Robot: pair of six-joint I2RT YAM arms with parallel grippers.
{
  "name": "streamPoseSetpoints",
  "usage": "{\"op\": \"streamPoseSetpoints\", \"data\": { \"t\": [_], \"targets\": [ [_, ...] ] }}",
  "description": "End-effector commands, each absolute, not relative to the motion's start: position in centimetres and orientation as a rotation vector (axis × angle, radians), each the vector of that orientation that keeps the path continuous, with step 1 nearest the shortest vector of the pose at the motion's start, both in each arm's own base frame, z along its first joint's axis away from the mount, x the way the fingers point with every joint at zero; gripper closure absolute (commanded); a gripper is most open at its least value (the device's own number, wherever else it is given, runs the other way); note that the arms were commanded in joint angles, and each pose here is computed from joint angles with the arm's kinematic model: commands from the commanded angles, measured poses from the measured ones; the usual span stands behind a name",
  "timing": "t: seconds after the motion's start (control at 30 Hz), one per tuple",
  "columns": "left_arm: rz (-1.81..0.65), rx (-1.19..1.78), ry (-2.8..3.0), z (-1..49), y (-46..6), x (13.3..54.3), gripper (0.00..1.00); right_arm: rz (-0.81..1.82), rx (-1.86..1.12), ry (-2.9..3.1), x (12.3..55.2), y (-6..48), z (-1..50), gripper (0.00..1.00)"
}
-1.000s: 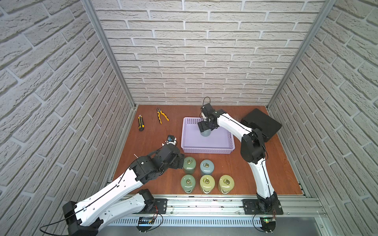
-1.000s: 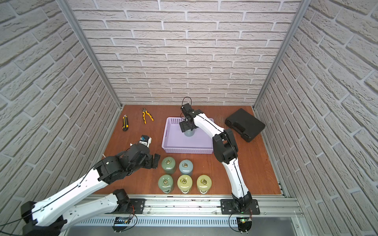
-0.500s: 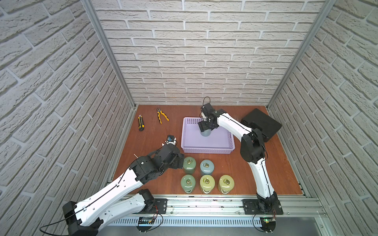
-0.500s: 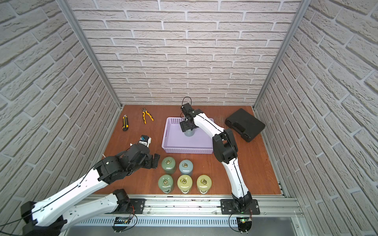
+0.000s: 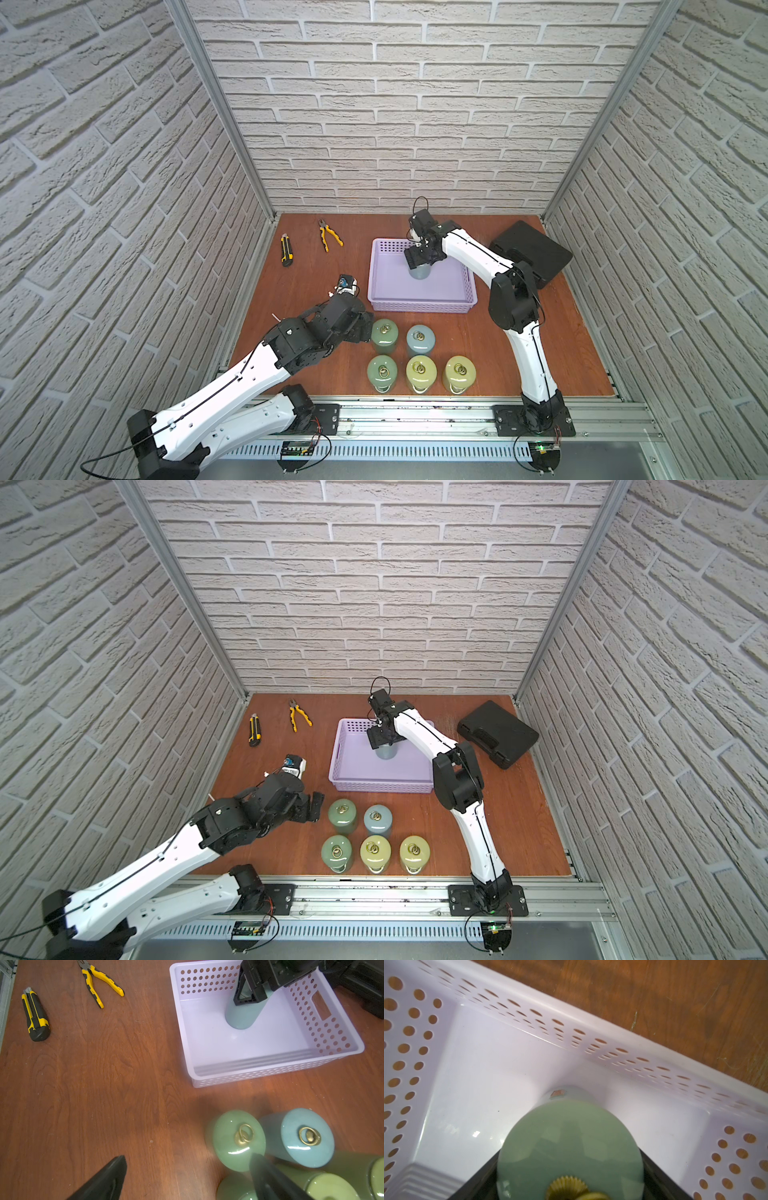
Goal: Take the tea canister out of the basket
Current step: Pick up the tea canister from the basket.
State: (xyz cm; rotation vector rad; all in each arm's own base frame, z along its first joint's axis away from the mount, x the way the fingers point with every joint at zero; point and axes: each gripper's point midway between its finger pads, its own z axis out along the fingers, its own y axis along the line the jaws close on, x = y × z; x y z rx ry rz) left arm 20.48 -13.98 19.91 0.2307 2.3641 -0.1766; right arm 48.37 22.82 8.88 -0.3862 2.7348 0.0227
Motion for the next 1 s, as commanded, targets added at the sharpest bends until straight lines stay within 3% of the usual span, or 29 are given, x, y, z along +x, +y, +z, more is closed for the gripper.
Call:
{"op": "streamPoseSetpoints", "data": {
  "t": [0.0,0.97],
  "targets": [
    [-0.183,0.212,2.328,20.2,-14.1,21.1,0.02,0.079,-0.332,2.593,49.0,22.7,16.4,0.54],
    [-0.159,0.148,2.346,19.9,-12.6,20.5,0.02,0.112,-0.263,2.508,42.2,19.2,24.6,0.55]
  ]
}}
